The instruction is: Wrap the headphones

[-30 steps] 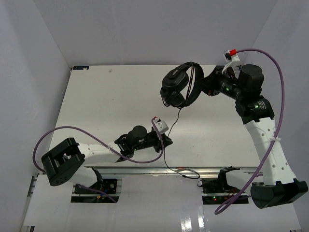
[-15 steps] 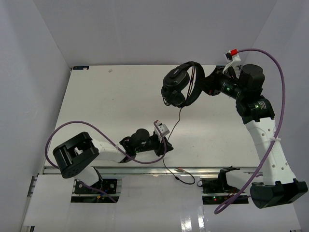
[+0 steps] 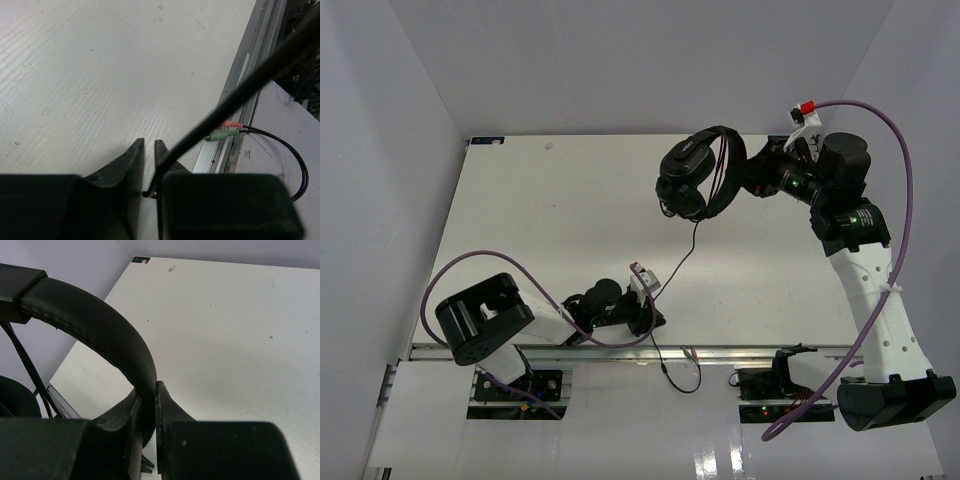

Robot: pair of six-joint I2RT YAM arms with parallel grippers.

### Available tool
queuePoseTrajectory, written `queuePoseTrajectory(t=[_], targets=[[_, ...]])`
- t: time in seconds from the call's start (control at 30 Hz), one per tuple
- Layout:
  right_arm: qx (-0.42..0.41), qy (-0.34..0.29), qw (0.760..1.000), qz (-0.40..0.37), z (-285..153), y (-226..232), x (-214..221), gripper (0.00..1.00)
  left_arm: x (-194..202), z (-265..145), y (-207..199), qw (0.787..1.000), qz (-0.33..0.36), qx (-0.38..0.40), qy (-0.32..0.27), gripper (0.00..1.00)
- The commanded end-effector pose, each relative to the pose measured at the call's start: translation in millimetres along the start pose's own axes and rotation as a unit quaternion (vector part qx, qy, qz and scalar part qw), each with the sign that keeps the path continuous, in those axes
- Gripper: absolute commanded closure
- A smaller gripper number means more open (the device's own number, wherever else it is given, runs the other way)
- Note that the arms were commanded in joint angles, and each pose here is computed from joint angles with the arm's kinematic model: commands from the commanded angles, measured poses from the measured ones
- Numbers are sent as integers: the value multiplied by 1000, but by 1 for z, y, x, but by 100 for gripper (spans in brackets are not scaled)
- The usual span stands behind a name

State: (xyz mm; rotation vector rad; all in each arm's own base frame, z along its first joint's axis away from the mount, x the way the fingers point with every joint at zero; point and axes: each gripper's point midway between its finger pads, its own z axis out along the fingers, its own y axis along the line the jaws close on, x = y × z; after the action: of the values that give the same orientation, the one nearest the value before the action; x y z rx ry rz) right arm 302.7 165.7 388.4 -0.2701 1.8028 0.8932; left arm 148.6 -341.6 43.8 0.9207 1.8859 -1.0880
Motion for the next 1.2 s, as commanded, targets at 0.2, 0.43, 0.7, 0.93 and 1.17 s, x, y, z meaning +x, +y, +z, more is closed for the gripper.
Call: queuePoseTrajectory(t=[0.2, 0.43, 0.7, 0.93, 1.17], targets=[[-45, -42, 998, -34, -12, 27, -28, 92, -32, -10, -4, 999, 14, 2, -36, 100], [-164, -11, 981, -104, -24, 61, -6, 92, -84, -42, 39, 999, 21, -32, -29, 100], [-155, 8, 972, -175, -27, 53, 5, 92, -137, -68, 114, 998, -35, -51, 12, 100], [-6, 0, 978, -211, -15, -2, -9, 92, -201, -101, 138, 997, -16, -58, -53, 100], [90, -8, 970, -224, -6, -48, -11, 92, -237, -128, 148, 995, 10, -55, -87, 100]])
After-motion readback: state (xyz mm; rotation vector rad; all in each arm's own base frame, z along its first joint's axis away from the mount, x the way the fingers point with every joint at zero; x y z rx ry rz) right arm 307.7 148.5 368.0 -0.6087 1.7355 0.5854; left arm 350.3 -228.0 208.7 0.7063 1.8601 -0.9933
